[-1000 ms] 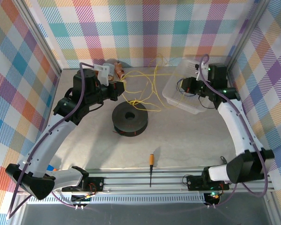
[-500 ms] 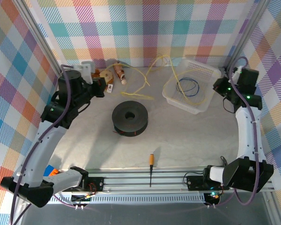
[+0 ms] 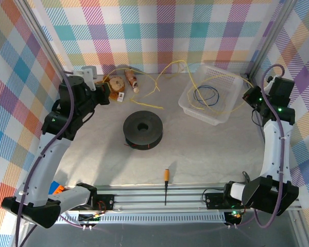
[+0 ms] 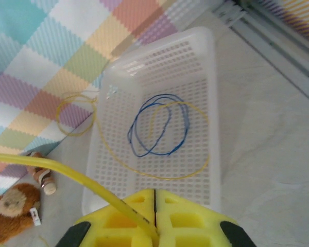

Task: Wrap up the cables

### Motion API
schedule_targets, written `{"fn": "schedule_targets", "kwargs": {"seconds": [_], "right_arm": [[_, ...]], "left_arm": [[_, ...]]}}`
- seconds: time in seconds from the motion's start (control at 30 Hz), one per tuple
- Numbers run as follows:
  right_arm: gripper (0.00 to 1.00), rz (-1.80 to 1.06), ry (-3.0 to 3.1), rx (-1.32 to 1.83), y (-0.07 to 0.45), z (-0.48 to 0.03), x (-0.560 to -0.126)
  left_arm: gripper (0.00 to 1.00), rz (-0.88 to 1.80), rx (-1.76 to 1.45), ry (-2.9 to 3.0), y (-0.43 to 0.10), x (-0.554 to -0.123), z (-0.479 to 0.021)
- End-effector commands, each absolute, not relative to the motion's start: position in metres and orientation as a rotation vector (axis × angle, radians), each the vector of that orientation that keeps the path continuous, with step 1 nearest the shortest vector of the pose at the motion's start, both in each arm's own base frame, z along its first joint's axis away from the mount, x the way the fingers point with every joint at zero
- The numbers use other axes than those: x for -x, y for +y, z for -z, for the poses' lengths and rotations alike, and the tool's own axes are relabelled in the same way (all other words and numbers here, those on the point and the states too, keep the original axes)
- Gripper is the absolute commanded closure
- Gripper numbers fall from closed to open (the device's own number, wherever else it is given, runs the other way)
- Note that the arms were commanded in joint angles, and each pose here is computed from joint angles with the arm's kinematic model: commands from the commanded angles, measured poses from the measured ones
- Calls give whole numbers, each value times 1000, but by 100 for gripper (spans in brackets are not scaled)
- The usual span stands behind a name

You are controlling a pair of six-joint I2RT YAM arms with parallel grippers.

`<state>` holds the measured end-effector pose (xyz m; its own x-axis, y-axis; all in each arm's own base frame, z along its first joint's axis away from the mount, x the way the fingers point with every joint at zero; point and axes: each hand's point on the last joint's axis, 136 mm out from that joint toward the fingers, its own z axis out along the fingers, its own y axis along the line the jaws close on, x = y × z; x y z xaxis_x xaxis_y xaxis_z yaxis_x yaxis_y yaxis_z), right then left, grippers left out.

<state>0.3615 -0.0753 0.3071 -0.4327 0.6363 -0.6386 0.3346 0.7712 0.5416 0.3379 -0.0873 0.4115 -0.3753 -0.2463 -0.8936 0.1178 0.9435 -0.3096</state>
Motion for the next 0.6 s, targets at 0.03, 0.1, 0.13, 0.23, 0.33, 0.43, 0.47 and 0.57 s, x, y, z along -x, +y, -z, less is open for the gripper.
{"fn": "schedule_targets", "kwargs": {"seconds": [0.03,0.1,0.13,0.23,0.33,0.43,0.47,0.57], "right_arm": [[100,-354,2014,-895,-118,-293,-347],[100,-335,1996,-943,-128,-287,-339],[100,-330,1987,-961,-133,-284,-336],[100,-316,1969,-1023,-149,-275,-325],[100,-317,1939,-1089,-166,-266,-315],[100,-369,1926,-1089,-168,-265,-315],[100,-394,1925,-1070,-165,-266,-317],[100,-533,1913,-993,-148,-275,-327]], "left_arm": [[100,207,341,1737,-4,-324,-484],[100,182,425,1675,19,-318,-506],[100,164,462,1653,30,-317,-515],[100,114,577,1609,62,-318,-529],[100,94,662,1586,88,-325,-536],[100,152,643,1588,89,-340,-542],[100,193,612,1589,83,-345,-544],[100,426,480,1615,47,-366,-544]]}}
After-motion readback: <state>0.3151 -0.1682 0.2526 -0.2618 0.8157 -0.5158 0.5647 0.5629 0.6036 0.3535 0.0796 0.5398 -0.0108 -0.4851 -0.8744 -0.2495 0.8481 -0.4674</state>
